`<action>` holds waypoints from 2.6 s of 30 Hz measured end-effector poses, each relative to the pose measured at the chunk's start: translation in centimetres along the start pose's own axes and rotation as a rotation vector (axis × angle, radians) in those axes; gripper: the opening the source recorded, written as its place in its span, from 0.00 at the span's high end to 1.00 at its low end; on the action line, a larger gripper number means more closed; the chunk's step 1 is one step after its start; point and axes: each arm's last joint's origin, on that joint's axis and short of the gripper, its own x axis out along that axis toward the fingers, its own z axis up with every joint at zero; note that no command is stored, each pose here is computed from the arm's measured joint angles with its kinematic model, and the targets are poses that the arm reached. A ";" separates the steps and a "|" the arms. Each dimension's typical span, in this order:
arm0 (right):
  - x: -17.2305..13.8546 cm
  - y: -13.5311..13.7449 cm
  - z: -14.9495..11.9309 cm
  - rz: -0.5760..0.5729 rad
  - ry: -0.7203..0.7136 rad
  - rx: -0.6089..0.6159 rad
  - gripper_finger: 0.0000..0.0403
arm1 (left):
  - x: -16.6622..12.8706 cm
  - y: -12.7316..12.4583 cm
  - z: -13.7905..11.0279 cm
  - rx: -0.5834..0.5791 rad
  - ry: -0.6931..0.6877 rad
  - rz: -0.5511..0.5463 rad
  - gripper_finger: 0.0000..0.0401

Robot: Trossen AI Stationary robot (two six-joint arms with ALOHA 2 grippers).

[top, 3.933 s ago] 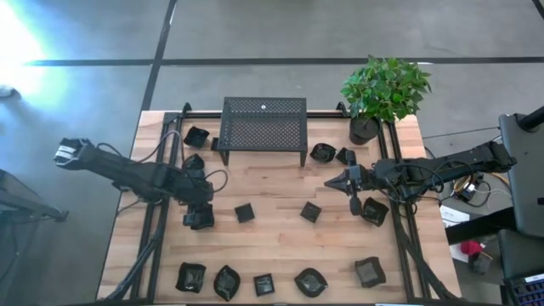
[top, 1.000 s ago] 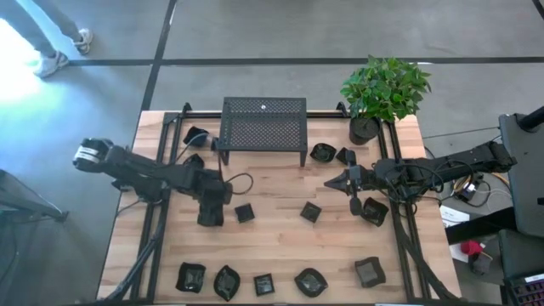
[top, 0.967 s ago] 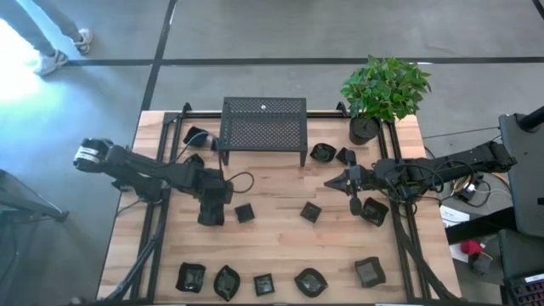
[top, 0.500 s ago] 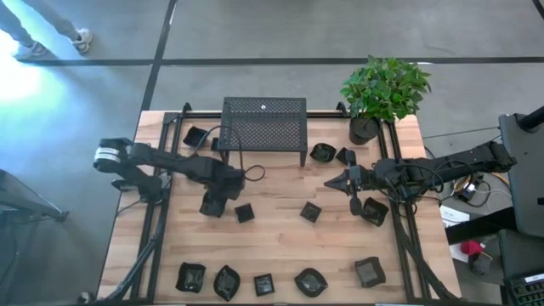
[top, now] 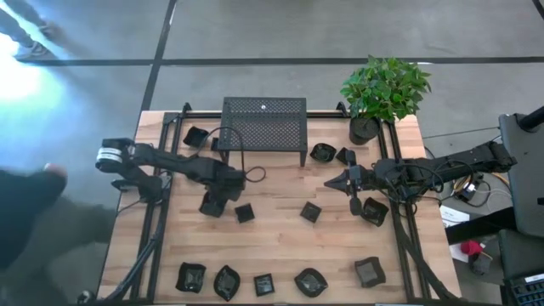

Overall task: Pick & Place Mini shaped plates
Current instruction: Stack the black distorted square plate on top of the other black distorted square plate

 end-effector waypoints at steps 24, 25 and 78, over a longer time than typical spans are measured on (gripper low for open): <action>0.0 0.0 0.0 0.000 0.000 0.023 0.98 | -5.4 0.0 -1.3 -0.184 -0.037 0.180 0.86; 0.0 0.0 0.0 0.000 0.000 0.021 0.98 | -5.8 0.1 -1.6 -0.221 -0.041 0.217 0.86; 0.0 0.0 0.0 0.001 0.000 0.015 0.98 | -6.6 15.3 -14.2 -1.279 -0.102 0.340 0.86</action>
